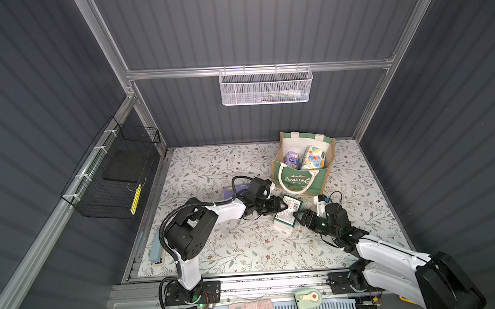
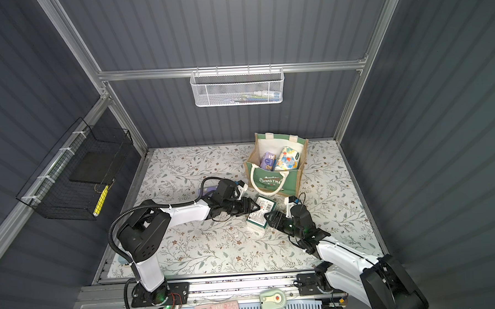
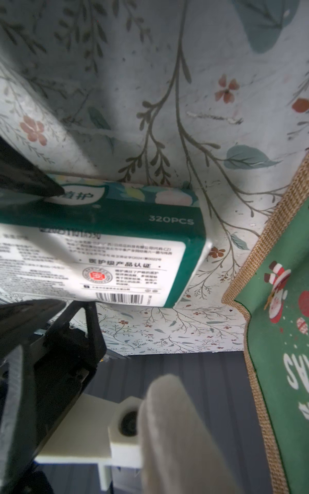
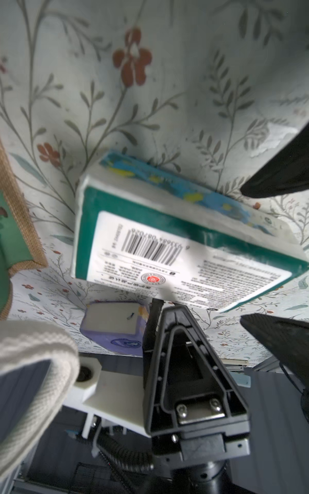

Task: Put tissues into the canvas bag
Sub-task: Pick up the pack of facial tissues from the center of the board, then place the pack of facial tissues in the canvas bag.

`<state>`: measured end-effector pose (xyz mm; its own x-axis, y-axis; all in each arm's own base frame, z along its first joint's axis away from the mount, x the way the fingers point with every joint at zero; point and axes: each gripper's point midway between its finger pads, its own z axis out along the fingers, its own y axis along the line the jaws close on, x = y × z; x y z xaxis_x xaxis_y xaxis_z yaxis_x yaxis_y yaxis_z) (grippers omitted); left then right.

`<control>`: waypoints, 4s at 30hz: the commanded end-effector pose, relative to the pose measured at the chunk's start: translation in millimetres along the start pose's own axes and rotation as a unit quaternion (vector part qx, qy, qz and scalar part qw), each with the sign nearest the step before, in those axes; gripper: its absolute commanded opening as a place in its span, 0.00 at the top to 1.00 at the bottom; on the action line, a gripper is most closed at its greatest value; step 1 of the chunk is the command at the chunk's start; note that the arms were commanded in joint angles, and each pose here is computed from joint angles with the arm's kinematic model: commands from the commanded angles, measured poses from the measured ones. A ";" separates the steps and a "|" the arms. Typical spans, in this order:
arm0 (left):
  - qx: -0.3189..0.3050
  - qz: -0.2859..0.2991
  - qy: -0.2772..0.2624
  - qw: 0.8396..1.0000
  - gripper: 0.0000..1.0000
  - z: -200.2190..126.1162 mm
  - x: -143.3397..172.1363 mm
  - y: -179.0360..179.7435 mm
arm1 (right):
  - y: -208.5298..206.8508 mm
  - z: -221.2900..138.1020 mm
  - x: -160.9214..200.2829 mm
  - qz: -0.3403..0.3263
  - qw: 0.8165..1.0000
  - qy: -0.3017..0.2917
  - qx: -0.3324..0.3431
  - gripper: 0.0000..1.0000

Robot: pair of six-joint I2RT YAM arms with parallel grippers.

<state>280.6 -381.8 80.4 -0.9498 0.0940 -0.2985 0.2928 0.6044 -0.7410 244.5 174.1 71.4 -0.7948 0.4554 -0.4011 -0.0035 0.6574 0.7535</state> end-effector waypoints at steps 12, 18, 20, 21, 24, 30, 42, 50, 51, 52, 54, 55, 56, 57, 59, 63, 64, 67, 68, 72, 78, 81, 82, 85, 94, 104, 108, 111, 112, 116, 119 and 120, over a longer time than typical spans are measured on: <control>-0.069 0.045 0.043 0.996 0.41 6.1 4.8 19.8 | -12.0 18.0 -13.2 0.043 0.999 -0.020 -0.001 0.15; -0.093 0.040 0.051 0.994 0.44 9.0 6.8 34.2 | -11.4 22.9 -14.2 0.051 0.998 -0.020 -0.005 0.15; -0.095 0.034 0.050 0.994 0.45 8.8 6.5 38.1 | -13.9 24.0 -13.2 0.055 0.998 -0.018 -0.002 0.15; -0.098 0.030 0.049 0.993 0.45 8.0 6.3 41.3 | -14.6 24.7 -12.6 0.058 0.998 -0.017 -0.001 0.15; -0.110 0.020 0.047 0.993 0.46 5.4 6.3 50.9 | -15.4 27.0 -10.7 0.067 0.998 -0.015 -0.006 0.17; -0.122 0.005 0.045 0.991 0.48 5.1 5.9 64.4 | -14.2 34.2 -11.7 0.081 0.996 -0.014 -0.017 0.20; -0.110 -0.002 0.047 0.993 0.49 11.6 4.4 66.1 | -6.1 49.6 -15.0 0.115 0.991 -0.021 -0.065 0.29; -0.090 -0.007 0.038 0.995 0.48 12.3 0.5 57.8 | 1.6 54.8 -14.7 0.126 0.987 -0.027 -0.095 0.37; -0.088 -0.007 0.036 0.995 0.47 11.8 -0.1 57.0 | 2.1 54.9 -15.0 0.126 0.987 -0.028 -0.097 0.38; -0.085 -0.006 0.033 0.996 0.46 11.1 -1.5 54.8 | 4.8 54.8 -12.1 0.124 0.987 -0.019 -0.103 0.39; -0.082 -0.005 0.028 0.996 0.42 9.5 -4.2 52.0 | 7.1 54.0 -10.2 0.122 0.986 -0.013 -0.109 0.44; -0.081 -0.003 0.026 0.996 0.39 8.8 -4.9 50.5 | 7.2 53.4 -10.3 0.121 0.986 -0.014 -0.109 0.46; -0.080 -0.001 0.023 0.997 0.37 7.3 -6.7 48.3 | 7.9 52.4 -11.0 0.120 0.987 -0.016 -0.110 0.48; -0.080 0.000 0.020 0.997 0.35 6.0 -8.4 46.7 | 7.9 51.0 -11.7 0.118 0.987 -0.019 -0.110 0.51; -0.084 0.003 0.015 0.996 0.30 2.9 -9.9 45.8 | 8.0 48.8 -12.0 0.116 0.987 -0.021 -0.109 0.52; -0.093 0.011 0.000 0.996 0.22 -5.2 -15.3 43.3 | 12.8 44.3 -14.2 0.107 0.988 -0.025 -0.113 0.54; -0.095 0.013 -0.005 0.995 0.20 -7.4 -16.8 42.3 | 13.9 43.6 -14.6 0.105 0.988 -0.025 -0.113 0.55; -0.107 0.022 -0.026 0.994 0.15 -17.4 -23.5 40.2 | 16.7 41.6 -16.2 0.096 0.989 -0.025 -0.109 0.57; -0.112 0.026 -0.036 0.993 0.13 -22.1 -25.9 39.1 | 18.3 41.2 -17.7 0.093 0.989 -0.025 -0.110 0.57; -0.127 0.044 -0.073 0.988 0.04 -42.4 -36.1 31.5 | 27.3 37.9 -17.5 0.081 0.990 -0.012 -0.111 0.57; -0.166 0.079 -0.131 0.974 0.00 -78.9 -52.0 23.2 | 36.9 29.3 -14.2 0.057 0.994 0.017 -0.095 0.57; -0.194 0.088 -0.147 0.966 0.00 -93.7 -58.3 26.4 | 47.4 26.1 -11.0 0.052 0.993 0.042 -0.100 0.57; -0.201 0.089 -0.149 0.964 0.00 -97.6 -59.7 28.2 | 51.1 24.3 -10.8 0.053 0.992 0.047 -0.106 0.57; -0.225 0.084 -0.160 0.957 0.00 -112.2 -65.2 36.3 | 57.7 17.9 -11.6 0.065 0.990 0.047 -0.117 0.58; -0.315 0.049 -0.189 0.929 0.00 -161.9 -78.7 74.9 | 81.0 -17.0 -19.5 0.060 0.990 0.041 -0.120 0.59; -0.363 0.020 -0.192 0.911 0.00 -188.5 -84.5 109.3 | 126.7 -50.8 -42.3 0.053 0.986 0.044 -0.154 0.60; -0.365 0.006 -0.187 0.912 0.00 -190.9 -84.5 119.2 | 146.5 -63.8 -53.7 0.041 0.985 0.036 -0.165 0.60; -0.368 0.002 -0.185 0.911 0.00 -191.6 -82.7 123.1 | 160.8 -74.1 -61.1 0.029 0.984 0.029 -0.173 0.60; -0.369 0.001 -0.184 0.911 0.00 -191.7 -82.3 124.3 | 167.1 -78.4 -64.9 0.022 0.984 0.024 -0.177 0.60; -0.378 -0.006 -0.183 0.908 0.00 -195.6 -80.0 131.1 | 184.1 -91.8 -77.9 0.002 0.983 0.009 -0.184 0.60; -0.381 -0.015 -0.184 0.906 0.00 -198.9 -79.7 137.4 | 195.3 -102.8 -93.0 -0.013 0.982 -0.009 -0.188 0.60; -0.380 -0.019 -0.184 0.906 0.00 -199.9 -79.5 139.0 | 200.0 -107.3 -97.9 -0.018 0.981 -0.014 -0.192 0.60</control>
<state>376.1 -155.9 127.0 -0.8029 -0.1292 -0.5819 -0.0209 0.9817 -0.1892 256.6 201.0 296.8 -0.7949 0.4662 -0.3883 -0.2088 0.3907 0.8965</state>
